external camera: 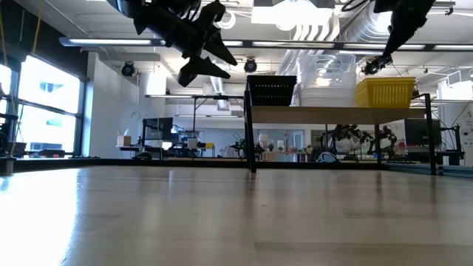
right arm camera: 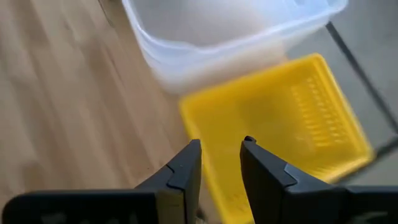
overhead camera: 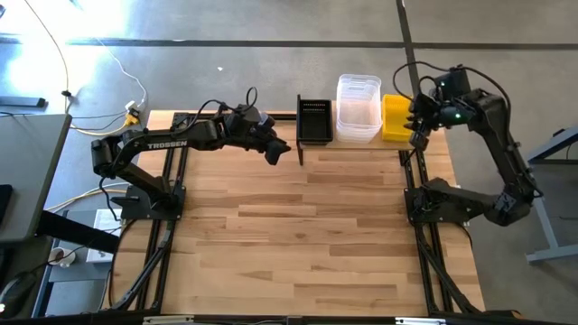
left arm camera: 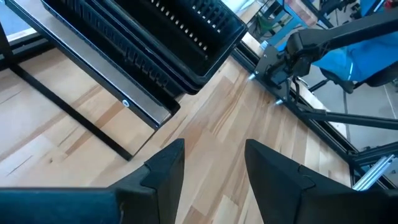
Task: Stack baskets on shelf by color
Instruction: Stack the yellow bin on top of the stacked yellow bins on the shelf
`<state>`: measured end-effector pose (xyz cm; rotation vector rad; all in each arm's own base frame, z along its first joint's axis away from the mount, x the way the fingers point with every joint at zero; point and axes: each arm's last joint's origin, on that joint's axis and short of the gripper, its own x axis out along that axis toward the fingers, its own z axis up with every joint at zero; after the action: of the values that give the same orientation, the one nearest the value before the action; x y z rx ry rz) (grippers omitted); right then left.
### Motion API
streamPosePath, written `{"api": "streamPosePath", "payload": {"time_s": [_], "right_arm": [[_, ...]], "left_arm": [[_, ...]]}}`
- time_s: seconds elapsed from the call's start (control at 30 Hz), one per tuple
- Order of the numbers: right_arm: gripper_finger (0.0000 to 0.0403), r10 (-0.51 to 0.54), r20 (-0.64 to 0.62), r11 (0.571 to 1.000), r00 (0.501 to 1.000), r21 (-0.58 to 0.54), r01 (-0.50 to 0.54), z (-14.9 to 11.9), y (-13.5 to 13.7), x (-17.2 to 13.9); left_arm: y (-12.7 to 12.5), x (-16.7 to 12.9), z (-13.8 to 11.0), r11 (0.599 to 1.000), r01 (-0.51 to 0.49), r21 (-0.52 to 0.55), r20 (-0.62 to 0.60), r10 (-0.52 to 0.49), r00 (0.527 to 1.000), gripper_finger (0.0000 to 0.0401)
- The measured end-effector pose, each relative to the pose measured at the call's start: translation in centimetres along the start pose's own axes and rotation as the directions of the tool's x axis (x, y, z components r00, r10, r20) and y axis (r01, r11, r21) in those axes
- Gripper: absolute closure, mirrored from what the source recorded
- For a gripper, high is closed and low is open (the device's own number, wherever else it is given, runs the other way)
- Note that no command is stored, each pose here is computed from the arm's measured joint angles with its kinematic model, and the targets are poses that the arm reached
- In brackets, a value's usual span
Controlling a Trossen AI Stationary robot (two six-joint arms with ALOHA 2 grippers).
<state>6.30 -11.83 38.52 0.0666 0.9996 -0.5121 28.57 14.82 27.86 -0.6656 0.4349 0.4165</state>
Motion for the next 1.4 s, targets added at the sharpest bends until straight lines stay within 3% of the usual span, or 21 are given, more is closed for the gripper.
{"api": "streamPosePath", "payload": {"time_s": [0.17, 0.47, 0.53, 0.6, 0.7, 0.8, 0.9, 1.17, 1.4], "right_arm": [[0.0305, 0.103, 0.154, 0.988, 0.983, 0.097, -0.119, 0.3, 0.8, -0.8], [0.0305, 0.234, 0.384, 0.957, 0.893, 0.073, -0.282, 3.4, 2.5, -1.1], [0.0305, 0.247, 0.419, 0.953, 0.874, 0.058, -0.297, 4.1, 3.0, -1.2], [0.0305, 0.197, 0.427, 0.964, 0.882, 0.079, -0.254, 4.6, 3.4, -1.2], [0.0305, 0.014, 0.376, 0.974, 0.926, 0.204, -0.098, 4.7, 3.5, -1.1], [0.0305, -0.181, 0.299, 0.933, 0.937, 0.353, 0.068, 4.6, 3.2, -0.9], [0.0305, -0.265, 0.215, 0.894, 0.94, 0.42, 0.156, 4.7, 3.0, -0.2], [0.0305, -0.217, -0.112, 0.791, 0.97, 0.562, 0.242, 4.1, 2.7, 3.1], [0.0305, -0.182, -0.248, 0.722, 0.952, 0.623, 0.3, 3.7, 2.8, 4.2]], "left_arm": [[-0.7, -1.2, 0.4, 0.999, 0.011, 0.052, 0.044, -0.014, 0.999, 0.0243], [-3.2, -4.5, 0.3, 0.968, -0.1, 0.232, 0.162, 0.062, 0.985, 0.0243], [-3.7, -5.1, -0.1, 0.956, -0.13, 0.264, 0.162, 0.088, 0.983, 0.0243], [-4.0, -5.5, -0.4, 0.949, -0.136, 0.285, 0.151, 0.096, 0.984, 0.0243], [-4.5, -6.0, -0.8, 0.948, -0.112, 0.297, 0.133, 0.075, 0.988, 0.0243], [-5.0, -6.4, -1.0, 0.948, -0.076, 0.308, 0.125, 0.039, 0.991, 0.0243], [-5.5, -6.8, -1.1, 0.947, -0.056, 0.317, 0.128, 0.015, 0.992, 0.0243], [-6.3, -6.7, -1.6, 0.942, -0.014, 0.334, 0.107, -0.024, 0.994, 0.0243], [-6.6, -6.7, -1.8, 0.93, 0.008, 0.367, 0.093, -0.045, 0.995, 0.0243]]}}
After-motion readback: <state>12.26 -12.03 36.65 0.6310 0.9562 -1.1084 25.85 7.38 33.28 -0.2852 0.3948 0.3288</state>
